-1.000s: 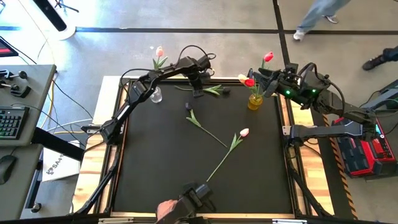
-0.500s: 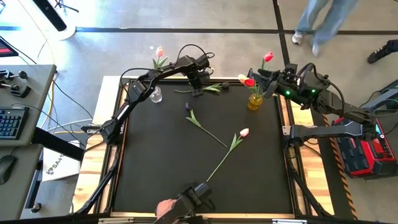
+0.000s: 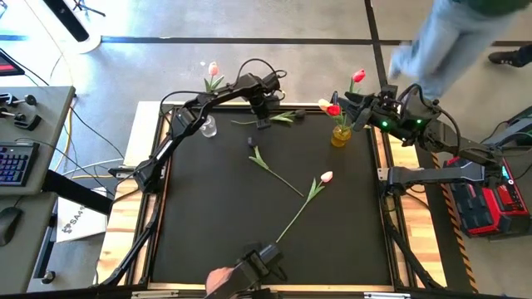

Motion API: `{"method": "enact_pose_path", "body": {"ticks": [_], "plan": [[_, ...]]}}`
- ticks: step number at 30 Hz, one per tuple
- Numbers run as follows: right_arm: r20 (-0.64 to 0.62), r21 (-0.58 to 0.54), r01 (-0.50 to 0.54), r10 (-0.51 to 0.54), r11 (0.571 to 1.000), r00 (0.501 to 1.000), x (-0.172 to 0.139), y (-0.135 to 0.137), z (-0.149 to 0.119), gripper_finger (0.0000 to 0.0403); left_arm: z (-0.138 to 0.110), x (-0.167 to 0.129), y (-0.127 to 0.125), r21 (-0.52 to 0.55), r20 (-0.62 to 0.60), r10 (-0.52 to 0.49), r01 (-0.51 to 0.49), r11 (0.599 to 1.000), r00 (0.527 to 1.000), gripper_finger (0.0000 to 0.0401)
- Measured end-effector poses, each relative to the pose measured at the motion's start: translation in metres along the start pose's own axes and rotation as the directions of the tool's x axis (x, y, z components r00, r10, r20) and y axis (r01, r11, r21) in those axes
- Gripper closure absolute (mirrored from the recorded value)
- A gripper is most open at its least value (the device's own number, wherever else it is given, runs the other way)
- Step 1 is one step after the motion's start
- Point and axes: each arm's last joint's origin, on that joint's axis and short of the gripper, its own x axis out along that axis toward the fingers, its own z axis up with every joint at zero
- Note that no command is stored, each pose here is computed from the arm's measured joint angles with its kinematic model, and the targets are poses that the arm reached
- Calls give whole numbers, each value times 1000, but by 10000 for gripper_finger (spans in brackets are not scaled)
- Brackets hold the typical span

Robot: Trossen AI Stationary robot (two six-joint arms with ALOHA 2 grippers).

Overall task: Sort flowers into vase by color
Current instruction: Put the top black flower into the transparent flower vase

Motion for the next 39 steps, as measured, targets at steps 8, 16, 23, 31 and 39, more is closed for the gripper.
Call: {"method": "enact_pose_path", "body": {"ticks": [8,16,23,31,39], "plan": [[0,-16,2,-2,1000,1000,0,0,0,136,6,-21,-4,-32,-2,-3,3,999,1000,401],[5,-40,13,-13,999,1000,0,-1,0,136,20,-68,-16,-50,180,-28,38,998,983,401],[-39,-60,39,-41,997,998,0,-3,-4,136,24,-113,-24,-81,311,-14,41,996,950,401],[-62,-69,67,-71,995,996,0,-6,-7,136,20,-180,-36,-75,483,16,24,997,875,401],[-61,-73,72,-77,995,995,0,-6,-7,136,4,-246,-55,-93,600,88,-40,995,795,401]]}}
